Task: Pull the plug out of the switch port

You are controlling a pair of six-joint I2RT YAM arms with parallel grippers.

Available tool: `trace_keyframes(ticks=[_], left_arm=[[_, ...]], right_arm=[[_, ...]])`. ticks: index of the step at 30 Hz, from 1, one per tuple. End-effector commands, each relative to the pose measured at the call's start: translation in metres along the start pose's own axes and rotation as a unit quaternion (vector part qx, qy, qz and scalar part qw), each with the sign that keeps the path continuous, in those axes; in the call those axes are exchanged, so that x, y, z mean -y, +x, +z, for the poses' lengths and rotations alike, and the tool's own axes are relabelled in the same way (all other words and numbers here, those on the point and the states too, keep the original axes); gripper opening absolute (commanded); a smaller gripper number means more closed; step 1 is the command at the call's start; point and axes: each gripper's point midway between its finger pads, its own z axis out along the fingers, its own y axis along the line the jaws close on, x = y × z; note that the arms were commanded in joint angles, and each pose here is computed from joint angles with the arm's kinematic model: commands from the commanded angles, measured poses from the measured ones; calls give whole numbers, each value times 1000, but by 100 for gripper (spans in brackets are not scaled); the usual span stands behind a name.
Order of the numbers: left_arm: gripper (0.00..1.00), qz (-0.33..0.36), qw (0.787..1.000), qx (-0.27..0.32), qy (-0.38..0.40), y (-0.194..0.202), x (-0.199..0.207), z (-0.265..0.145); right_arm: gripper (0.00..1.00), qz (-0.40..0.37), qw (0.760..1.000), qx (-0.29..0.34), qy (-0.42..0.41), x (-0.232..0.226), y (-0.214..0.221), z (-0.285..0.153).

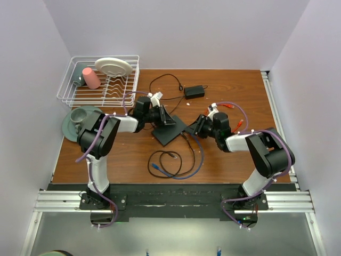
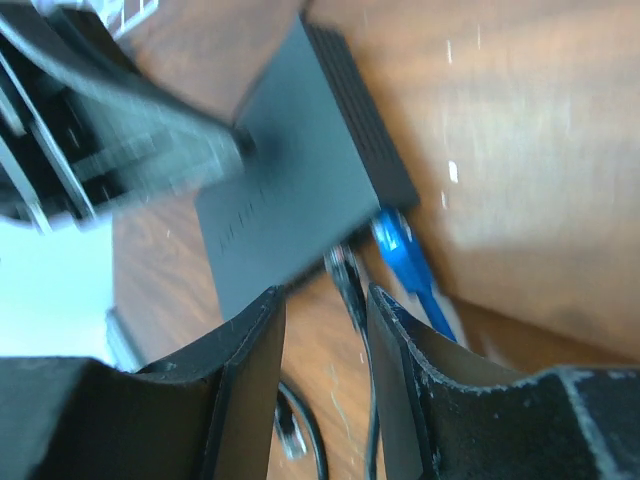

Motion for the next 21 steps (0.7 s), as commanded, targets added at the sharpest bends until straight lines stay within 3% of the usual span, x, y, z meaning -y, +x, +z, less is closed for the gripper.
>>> trace_keyframes(ticks=[1, 21], left_arm=[[10, 14, 998, -23, 52, 10, 25, 15], [4, -11, 999, -38, 31, 31, 6, 26]], right_arm=[[42, -30, 999, 5, 35, 2, -15, 4], [37, -41, 999, -9, 22, 2, -8, 13]])
